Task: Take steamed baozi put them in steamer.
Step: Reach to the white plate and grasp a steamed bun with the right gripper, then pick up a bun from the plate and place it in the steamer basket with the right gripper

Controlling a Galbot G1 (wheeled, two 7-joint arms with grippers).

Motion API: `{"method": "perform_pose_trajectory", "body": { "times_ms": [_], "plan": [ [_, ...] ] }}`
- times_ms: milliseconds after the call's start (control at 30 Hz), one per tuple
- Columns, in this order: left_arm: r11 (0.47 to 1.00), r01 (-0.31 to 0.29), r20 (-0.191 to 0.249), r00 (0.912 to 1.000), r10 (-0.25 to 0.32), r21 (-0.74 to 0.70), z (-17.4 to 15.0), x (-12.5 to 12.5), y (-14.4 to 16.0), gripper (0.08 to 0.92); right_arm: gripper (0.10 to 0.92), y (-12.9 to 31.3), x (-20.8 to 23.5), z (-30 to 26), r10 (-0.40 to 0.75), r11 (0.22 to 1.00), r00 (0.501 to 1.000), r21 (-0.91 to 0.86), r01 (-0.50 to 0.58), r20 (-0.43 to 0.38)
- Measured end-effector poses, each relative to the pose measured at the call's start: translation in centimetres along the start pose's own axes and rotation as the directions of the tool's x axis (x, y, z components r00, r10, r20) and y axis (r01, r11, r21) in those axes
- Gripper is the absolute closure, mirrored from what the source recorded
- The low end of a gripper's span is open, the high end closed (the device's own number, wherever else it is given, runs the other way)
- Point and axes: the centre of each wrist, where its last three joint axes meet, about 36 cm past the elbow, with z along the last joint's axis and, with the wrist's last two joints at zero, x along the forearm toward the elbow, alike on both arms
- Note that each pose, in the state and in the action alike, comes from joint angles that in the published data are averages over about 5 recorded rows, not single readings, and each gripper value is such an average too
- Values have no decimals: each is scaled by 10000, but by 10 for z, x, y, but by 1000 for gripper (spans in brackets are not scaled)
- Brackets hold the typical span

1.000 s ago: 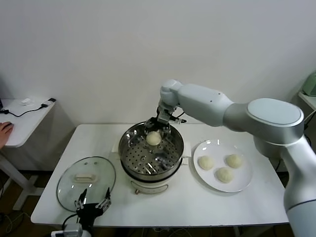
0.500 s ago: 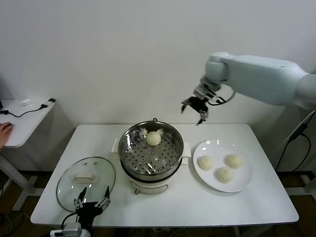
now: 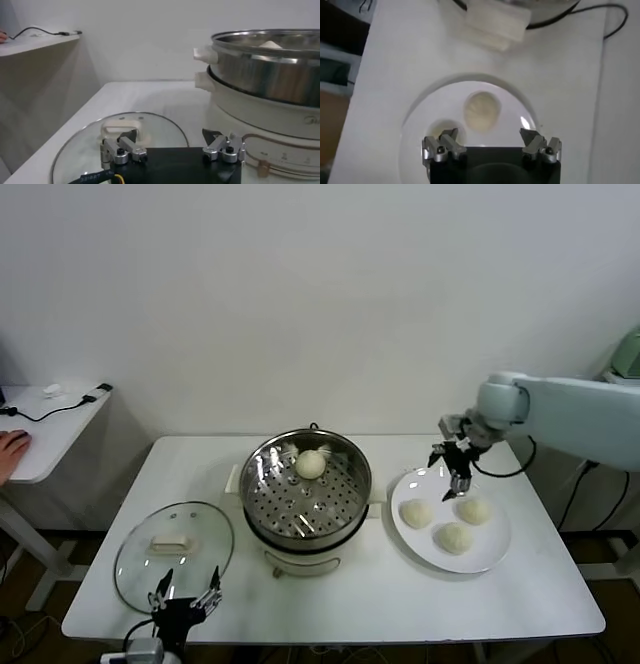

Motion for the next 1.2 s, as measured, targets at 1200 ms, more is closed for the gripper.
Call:
{"method": "perform_pose_trajectory", "body": {
  "times_ms": [1200],
  "plan": [
    [9999,-63,-44,10000,63,-89,-4,5,-2,177,454,-39,25,-20,438,9965,9990,-724,-428,132]
  ]
}}
